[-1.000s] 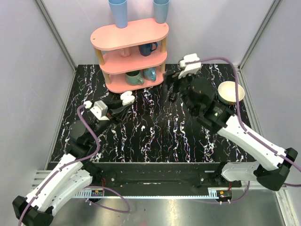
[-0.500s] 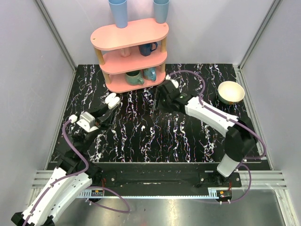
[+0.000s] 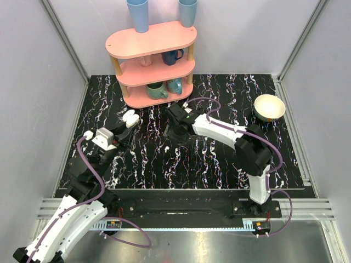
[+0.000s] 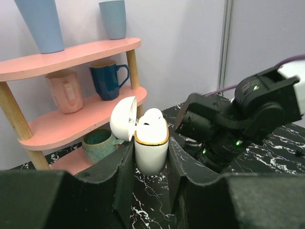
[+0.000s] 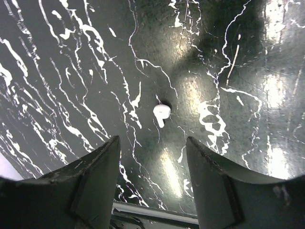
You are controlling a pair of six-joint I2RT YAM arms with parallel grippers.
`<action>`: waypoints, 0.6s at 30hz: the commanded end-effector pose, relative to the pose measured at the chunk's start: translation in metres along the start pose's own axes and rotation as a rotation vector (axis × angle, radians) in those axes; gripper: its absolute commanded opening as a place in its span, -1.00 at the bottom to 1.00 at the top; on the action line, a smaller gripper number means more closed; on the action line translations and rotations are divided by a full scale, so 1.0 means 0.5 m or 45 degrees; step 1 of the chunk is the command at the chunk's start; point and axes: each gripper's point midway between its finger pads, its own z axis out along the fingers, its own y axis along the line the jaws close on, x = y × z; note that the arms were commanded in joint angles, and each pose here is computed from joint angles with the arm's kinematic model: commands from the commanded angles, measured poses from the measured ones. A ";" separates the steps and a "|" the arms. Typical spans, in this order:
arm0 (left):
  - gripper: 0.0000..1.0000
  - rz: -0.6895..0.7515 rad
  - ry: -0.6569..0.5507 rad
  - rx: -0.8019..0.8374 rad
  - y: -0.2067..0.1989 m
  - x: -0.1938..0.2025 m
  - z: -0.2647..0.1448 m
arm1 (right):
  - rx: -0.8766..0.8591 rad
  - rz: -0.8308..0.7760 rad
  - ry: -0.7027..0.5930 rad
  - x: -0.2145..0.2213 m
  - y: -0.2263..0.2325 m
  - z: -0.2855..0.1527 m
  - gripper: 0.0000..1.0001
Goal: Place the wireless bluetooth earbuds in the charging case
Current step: Pick up the left earbud from the center of the board.
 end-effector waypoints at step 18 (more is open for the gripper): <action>-1.00 0.011 -0.047 -0.119 0.033 -0.029 -0.023 | 0.175 0.157 0.122 0.048 -0.005 0.098 0.17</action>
